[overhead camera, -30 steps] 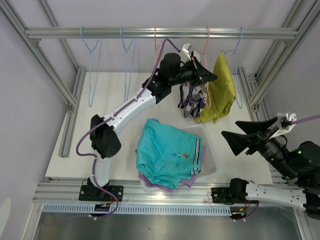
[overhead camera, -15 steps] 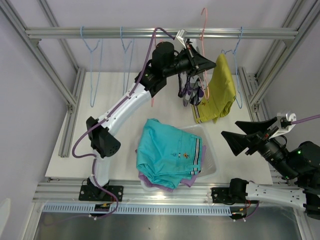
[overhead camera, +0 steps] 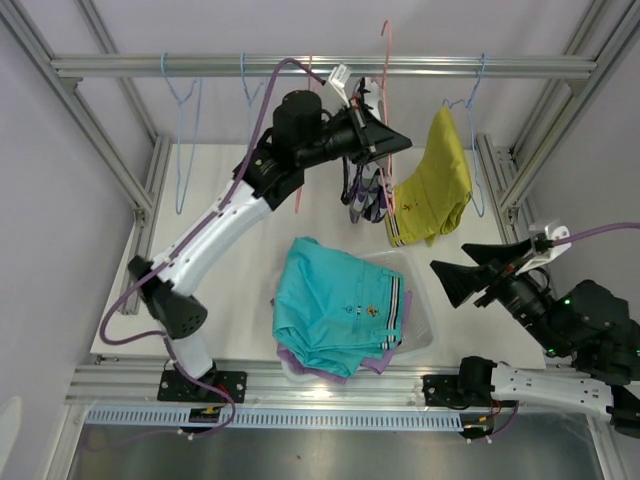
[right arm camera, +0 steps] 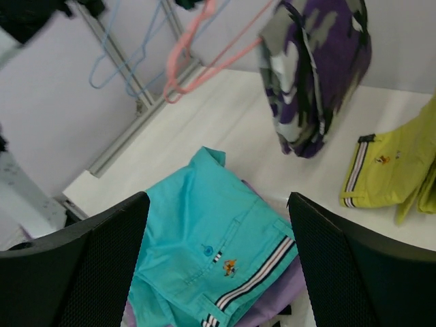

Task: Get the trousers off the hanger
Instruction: Pick up the hanger from the clothesline.

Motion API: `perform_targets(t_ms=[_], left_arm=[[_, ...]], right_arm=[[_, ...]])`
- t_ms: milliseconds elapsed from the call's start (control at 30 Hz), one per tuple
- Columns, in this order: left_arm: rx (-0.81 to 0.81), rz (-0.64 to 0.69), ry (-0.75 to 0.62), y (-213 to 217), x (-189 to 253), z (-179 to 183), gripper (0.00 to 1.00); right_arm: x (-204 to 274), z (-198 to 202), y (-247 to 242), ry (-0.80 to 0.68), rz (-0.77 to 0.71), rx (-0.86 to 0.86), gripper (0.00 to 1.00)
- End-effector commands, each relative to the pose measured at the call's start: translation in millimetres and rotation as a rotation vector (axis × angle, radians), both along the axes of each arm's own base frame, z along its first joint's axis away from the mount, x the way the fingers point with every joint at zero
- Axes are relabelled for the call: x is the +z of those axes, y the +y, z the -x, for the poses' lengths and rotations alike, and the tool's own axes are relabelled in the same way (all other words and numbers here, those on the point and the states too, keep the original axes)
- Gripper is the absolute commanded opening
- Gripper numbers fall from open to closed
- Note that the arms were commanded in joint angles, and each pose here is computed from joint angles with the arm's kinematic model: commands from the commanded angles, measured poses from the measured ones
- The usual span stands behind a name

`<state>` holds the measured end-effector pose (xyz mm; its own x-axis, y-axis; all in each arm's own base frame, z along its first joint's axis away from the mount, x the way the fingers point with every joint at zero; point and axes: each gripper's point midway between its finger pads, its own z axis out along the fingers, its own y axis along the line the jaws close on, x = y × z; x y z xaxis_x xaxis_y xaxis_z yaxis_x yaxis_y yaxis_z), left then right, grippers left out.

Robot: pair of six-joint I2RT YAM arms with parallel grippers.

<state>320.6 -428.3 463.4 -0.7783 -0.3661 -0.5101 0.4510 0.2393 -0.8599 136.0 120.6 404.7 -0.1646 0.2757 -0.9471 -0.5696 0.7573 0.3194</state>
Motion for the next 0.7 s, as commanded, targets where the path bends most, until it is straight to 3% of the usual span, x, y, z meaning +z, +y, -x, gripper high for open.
perform_targets(t_ms=[0, 133, 300, 667], left_arm=[[0.037, 0.216, -0.455, 57.8, 135.9, 66.8, 0.00], [0.076, 0.217, -0.451, 75.1, 131.7, 78.1, 0.00], [0.147, 0.204, -0.448, 96.0, 120.5, 89.4, 0.00], [0.259, 0.183, -0.387, 126.4, 98.4, 94.6, 0.00]], right_arm=[[-17.8, -15.9, 7.9, 0.008, 0.078, -0.087, 0.88], [-16.1, -27.7, 23.1, -0.050, 0.066, -0.125, 0.89], [-32.1, -46.2, 53.6, -0.097, 0.158, -0.175, 0.89], [-8.9, -61.6, 129.1, -0.185, 0.045, -0.087, 0.90]])
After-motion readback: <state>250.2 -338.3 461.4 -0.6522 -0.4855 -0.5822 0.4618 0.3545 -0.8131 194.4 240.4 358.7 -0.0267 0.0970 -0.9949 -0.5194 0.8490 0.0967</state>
